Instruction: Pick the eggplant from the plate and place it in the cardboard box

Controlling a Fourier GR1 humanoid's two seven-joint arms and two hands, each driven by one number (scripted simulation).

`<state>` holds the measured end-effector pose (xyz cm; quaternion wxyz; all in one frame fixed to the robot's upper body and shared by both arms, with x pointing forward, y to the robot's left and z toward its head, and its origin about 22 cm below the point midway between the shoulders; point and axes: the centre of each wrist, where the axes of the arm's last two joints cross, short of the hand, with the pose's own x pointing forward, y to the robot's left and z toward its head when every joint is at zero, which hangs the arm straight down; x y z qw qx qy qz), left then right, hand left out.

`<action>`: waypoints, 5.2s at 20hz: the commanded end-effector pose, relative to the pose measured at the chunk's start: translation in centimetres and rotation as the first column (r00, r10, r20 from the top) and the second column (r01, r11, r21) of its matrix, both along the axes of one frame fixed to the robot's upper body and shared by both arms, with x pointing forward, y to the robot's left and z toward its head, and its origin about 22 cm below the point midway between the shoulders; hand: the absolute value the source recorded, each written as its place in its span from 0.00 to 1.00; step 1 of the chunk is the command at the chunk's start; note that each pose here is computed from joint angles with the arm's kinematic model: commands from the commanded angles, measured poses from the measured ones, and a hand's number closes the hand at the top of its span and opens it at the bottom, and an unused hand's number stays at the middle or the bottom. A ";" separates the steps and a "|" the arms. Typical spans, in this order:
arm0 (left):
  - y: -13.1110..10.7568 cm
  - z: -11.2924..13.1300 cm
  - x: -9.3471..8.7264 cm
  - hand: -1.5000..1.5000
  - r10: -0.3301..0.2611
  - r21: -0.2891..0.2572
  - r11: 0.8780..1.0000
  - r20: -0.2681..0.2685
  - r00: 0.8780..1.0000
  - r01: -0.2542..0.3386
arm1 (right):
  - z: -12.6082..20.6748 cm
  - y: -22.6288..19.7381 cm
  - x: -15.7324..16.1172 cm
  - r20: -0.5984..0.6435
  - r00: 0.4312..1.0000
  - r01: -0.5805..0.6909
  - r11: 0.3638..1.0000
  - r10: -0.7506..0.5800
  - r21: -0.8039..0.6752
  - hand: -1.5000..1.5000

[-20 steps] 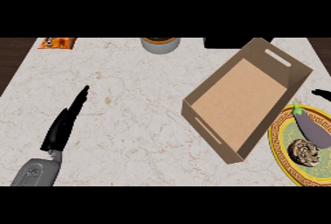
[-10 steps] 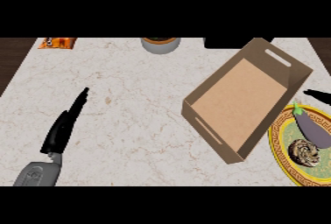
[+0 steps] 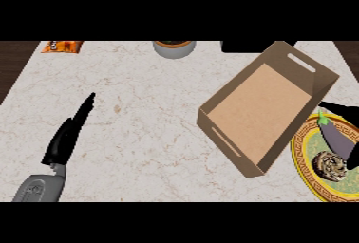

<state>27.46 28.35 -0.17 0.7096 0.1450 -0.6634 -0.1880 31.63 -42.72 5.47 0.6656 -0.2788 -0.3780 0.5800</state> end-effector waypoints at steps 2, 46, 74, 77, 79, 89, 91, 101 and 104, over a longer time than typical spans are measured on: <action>-0.8 0.2 0.0 0.50 -0.001 0.003 1.000 -0.014 1.000 0.001 | -2.1 0.5 0.1 -0.013 1.000 0.000 1.000 0.000 0.004 0.00; -3.4 0.3 1.8 0.50 -0.113 0.003 0.994 0.010 0.994 0.113 | 10.9 34.9 8.1 0.747 0.483 0.757 0.646 -0.457 -0.095 1.00; 0.6 -0.3 -0.1 0.50 -0.009 -0.008 1.000 -0.011 1.000 0.009 | 13.6 27.3 8.3 0.539 0.288 0.946 0.323 -0.792 -0.031 1.00; -1.1 -0.4 0.8 0.50 -0.011 -0.018 1.000 -0.010 1.000 0.011 | 11.4 25.3 7.7 0.422 0.298 0.942 0.336 -0.856 0.017 0.00; -0.1 -0.6 0.1 0.50 -0.001 0.012 1.000 0.010 1.000 0.001 | 9.8 25.4 7.1 0.375 0.361 0.913 0.406 -0.854 0.047 0.00; 0.6 -0.4 0.5 0.50 -0.017 0.005 1.000 -0.003 1.000 0.017 | 11.2 26.0 5.1 0.557 0.087 0.641 0.474 -0.826 0.604 0.00; 0.2 -1.0 0.1 0.50 -0.019 0.000 1.000 -0.011 1.000 0.019 | 10.8 25.3 4.9 0.510 0.046 0.616 0.427 -0.859 0.663 0.00; 0.8 0.6 -0.5 0.50 0.002 0.010 1.000 0.011 1.000 -0.002 | 7.1 19.9 1.0 0.432 -0.264 0.430 0.296 -0.862 0.853 0.00; 0.7 -0.5 -0.4 0.50 0.015 -0.001 1.000 0.013 1.000 -0.014 | 5.2 19.5 -1.6 0.428 -0.310 0.365 0.310 -0.849 0.878 0.00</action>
